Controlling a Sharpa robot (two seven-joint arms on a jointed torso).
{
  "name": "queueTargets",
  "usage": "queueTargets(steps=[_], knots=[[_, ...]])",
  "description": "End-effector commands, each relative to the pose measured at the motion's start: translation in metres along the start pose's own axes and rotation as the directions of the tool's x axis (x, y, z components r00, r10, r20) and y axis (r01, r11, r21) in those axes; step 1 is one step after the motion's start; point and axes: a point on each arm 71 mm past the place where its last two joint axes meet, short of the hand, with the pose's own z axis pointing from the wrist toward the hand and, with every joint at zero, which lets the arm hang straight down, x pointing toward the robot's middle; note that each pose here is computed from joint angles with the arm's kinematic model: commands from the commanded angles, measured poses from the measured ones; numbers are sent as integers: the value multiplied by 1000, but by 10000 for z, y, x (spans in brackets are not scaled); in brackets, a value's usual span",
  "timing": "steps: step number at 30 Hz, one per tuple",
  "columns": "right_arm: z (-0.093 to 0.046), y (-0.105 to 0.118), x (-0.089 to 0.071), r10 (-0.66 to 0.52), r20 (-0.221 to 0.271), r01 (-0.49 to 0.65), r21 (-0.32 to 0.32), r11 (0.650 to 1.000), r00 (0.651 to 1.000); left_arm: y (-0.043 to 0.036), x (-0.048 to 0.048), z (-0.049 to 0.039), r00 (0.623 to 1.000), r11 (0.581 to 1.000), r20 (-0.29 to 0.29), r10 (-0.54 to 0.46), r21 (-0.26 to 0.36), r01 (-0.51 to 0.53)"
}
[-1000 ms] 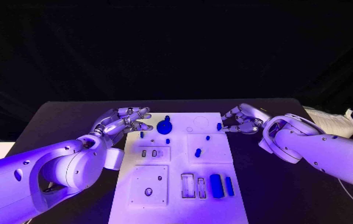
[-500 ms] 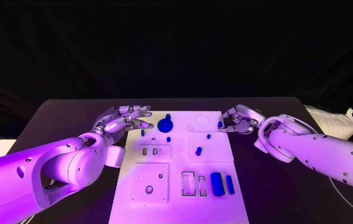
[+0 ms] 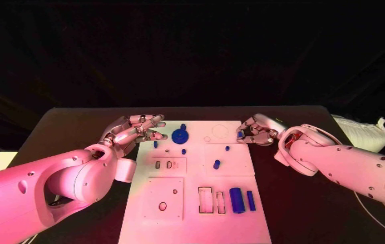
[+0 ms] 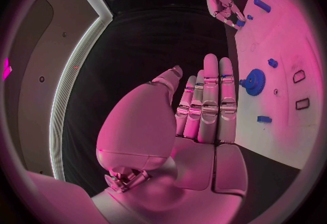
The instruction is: Assemble the parts on the task board
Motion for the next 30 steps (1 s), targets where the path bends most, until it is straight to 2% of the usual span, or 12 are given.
queueTargets(steps=[1, 12, 20, 25, 30], knots=[[4, 11, 21, 0, -22, -1, -14, 1000, 1000, -5, 26, 3, 1000, 1000, -21, -9, 2, 10], [11, 11, 27, -21, -23, 21, -11, 1000, 1000, -3, 27, 2, 1000, 1000, -22, -10, -1, 10], [18, 93, 8, -28, 35, 29, -30, 999, 999, -3, 24, 1, 1000, 1000, -22, -10, -2, 10], [31, 322, 0, 0, 58, 3, -53, 999, 998, -2, 16, 5, 1000, 1000, -20, -9, -1, 9], [76, 646, 32, 25, 45, -21, -98, 995, 999, 3, 2, 17, 1000, 1000, -14, -12, -3, 12]])
